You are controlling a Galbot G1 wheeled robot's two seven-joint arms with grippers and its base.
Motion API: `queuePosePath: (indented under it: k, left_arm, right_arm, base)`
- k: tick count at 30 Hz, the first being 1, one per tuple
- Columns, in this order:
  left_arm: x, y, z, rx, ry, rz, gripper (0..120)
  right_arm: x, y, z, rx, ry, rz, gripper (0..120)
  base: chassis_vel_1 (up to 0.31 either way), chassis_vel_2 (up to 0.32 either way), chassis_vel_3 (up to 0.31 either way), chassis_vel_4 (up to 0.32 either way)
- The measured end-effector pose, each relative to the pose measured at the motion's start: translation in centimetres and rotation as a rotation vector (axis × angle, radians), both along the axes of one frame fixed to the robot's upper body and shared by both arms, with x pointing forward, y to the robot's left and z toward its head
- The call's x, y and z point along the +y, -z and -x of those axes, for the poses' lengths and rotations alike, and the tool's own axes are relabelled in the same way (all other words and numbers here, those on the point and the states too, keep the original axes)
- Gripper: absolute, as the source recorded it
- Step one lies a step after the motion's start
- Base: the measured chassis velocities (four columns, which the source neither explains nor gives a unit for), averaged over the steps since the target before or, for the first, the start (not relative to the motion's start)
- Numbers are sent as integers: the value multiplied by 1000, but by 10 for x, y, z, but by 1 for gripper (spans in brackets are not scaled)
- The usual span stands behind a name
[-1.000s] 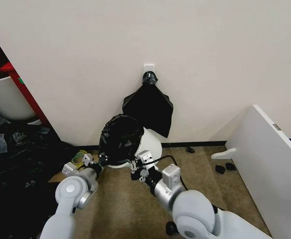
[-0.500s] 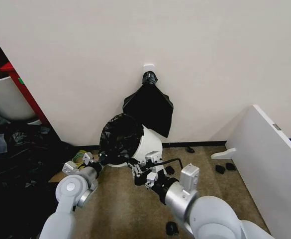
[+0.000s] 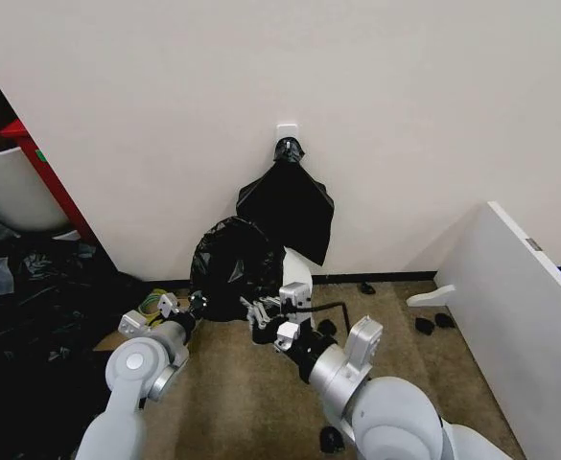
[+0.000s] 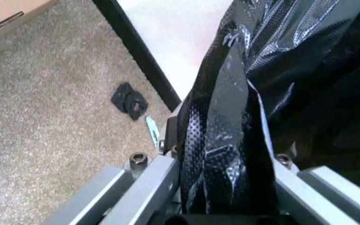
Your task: Place the garbage bag over the trash bin.
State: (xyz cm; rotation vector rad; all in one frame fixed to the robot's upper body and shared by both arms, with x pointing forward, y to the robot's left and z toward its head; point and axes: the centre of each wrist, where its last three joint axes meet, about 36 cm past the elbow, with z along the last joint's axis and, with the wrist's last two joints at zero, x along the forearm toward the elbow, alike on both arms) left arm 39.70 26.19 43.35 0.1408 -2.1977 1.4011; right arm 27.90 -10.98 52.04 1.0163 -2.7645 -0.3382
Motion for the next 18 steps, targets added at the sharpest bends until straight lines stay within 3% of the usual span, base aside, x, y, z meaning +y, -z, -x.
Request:
queuePosePath:
  k: [3,5,11,18]
  left_arm:
    - [1,0,0,-1,-3,2,0]
    - [5,-4,-2,-8,-11,15,0]
    - [14,-9,-4,-15,-30,50,0]
    - [20,-15,-3,-23,-40,75,0]
  right_arm:
    - [-2,7,8,-26,37,84,13]
    - [-5,13,17,-1,94,159,25]
    - [-4,21,28,54,84,57,48]
    - [1,41,28,54,76,41,71]
  base:
    - [0,0,0,0]
    - [0,0,0,0]
    - [0,0,0,0]
    - [0,0,0,0]
